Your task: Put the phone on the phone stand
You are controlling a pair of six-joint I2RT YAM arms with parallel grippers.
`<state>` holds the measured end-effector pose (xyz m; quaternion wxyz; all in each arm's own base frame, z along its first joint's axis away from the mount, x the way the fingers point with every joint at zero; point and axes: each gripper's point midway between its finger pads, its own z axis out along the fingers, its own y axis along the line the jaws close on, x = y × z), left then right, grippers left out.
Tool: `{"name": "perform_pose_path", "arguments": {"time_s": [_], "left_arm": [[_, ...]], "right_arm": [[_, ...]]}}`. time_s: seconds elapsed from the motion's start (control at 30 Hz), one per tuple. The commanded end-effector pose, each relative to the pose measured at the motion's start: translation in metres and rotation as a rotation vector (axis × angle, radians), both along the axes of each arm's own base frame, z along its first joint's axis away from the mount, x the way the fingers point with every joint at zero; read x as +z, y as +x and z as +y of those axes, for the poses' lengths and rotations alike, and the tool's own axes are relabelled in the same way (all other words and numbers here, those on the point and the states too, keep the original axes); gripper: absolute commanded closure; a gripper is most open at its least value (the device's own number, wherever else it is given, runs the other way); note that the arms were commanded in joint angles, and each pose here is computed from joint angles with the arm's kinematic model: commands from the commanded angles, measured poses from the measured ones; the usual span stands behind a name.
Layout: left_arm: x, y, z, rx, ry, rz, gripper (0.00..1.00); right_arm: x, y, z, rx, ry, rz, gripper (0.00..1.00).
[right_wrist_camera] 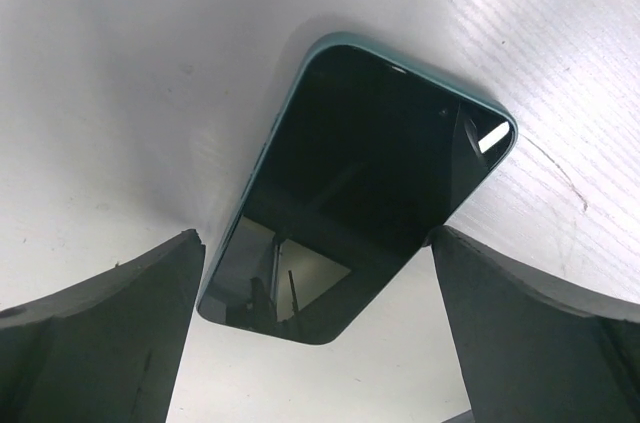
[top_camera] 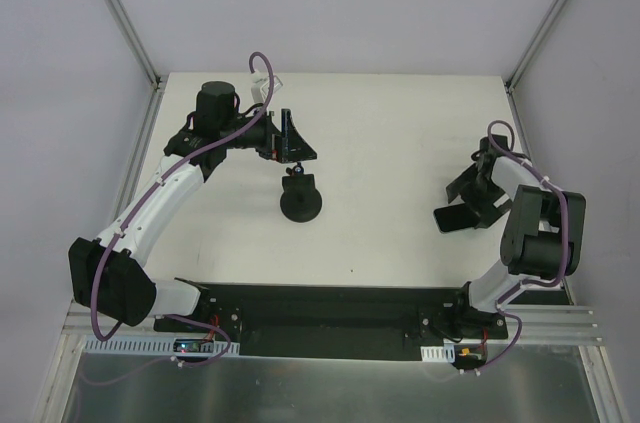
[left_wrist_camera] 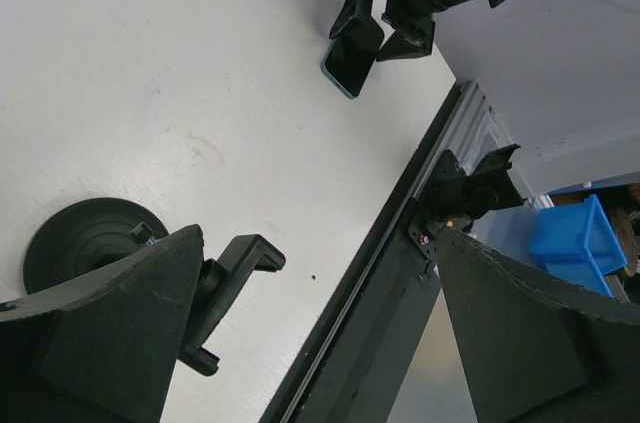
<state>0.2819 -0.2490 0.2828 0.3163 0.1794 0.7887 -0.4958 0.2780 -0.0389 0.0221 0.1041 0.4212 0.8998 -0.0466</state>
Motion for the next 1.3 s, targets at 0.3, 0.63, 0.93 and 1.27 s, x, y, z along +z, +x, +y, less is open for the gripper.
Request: {"name": "perform_pose_path", "arguments": {"time_s": [0.3, 0.63, 0.93, 1.27], "left_arm": [[0.010, -0.002, -0.003, -0.018, -0.023, -0.040, 0.03], [0.006, -0.001, -0.003, -0.017, -0.018, -0.030, 0.03], [0.005, 0.000, -0.003, -0.017, -0.017, -0.029, 0.03], [0.005, 0.001, -0.002, -0.010, -0.014, -0.033, 0.02]], "right_arm": [[-0.017, 0.012, 0.008, 0.063, 0.088, 0.045, 0.01], [-0.001, 0.049, 0.044, 0.320, 0.170, -0.067, 0.01], [-0.002, 0.056, 0.060, 0.258, 0.257, -0.083, 0.04], [-0.013, 0.040, 0.034, -0.135, 0.106, 0.021, 0.09]]}}
